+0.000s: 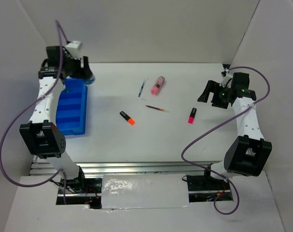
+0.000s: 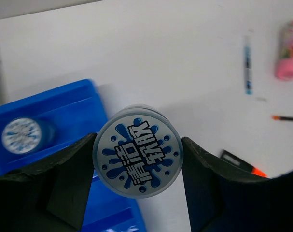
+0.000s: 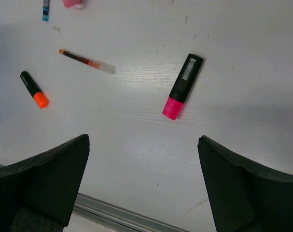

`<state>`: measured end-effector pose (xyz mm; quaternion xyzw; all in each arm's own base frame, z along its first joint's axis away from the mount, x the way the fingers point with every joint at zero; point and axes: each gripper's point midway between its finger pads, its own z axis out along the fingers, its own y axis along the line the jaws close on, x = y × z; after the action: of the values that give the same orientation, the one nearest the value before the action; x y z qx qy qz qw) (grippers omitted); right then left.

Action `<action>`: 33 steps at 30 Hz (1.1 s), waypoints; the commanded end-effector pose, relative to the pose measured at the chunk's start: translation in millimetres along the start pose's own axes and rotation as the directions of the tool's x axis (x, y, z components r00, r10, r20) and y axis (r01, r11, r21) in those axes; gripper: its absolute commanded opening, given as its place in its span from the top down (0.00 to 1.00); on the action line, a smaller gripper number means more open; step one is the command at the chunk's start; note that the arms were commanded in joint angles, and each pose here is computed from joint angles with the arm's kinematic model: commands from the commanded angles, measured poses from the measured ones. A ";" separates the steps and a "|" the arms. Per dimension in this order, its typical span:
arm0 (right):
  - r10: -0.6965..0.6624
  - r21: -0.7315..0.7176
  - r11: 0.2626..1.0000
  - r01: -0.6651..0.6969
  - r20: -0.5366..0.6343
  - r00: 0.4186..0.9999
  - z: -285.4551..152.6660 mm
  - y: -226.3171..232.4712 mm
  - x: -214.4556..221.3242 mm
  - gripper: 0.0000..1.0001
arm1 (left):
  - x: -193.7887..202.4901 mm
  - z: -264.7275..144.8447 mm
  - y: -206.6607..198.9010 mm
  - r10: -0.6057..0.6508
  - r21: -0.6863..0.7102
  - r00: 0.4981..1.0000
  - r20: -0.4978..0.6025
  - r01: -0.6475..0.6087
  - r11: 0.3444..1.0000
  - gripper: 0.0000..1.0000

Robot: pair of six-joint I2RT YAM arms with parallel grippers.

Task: Sort the stationery into containers
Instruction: Place the stationery in the storage box.

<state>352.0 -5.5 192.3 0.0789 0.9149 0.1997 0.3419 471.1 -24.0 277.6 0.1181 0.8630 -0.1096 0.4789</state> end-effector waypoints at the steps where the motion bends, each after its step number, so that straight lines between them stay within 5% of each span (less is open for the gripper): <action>1: -0.029 -0.022 0.999 0.028 -0.008 1.000 3.0 8.4 -2.7 0.00 | -7.9 -5.3 58.8 -0.086 -0.090 0.996 0.025 0.088 0.992 0.92; 3: -0.032 -0.022 0.999 0.032 -0.014 0.999 4.3 9.5 -2.5 0.00 | -4.7 -0.8 113.2 -0.122 -0.186 0.992 0.033 0.126 0.974 0.94; 10: -0.035 -0.010 0.999 0.035 -0.013 0.999 4.7 7.9 -1.3 0.00 | 11.4 19.7 173.8 -0.153 -0.295 0.988 0.004 0.148 0.944 0.97; 33: -0.032 0.003 0.999 0.032 -0.027 0.999 6.2 4.7 -0.1 0.00 | 52.6 91.8 189.0 -0.141 -0.335 0.988 -0.064 0.112 0.936 0.97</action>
<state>354.0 1.4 182.9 0.0690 0.9208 0.1999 0.3278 555.7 128.3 156.3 -0.0190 0.9104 -0.0031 0.4133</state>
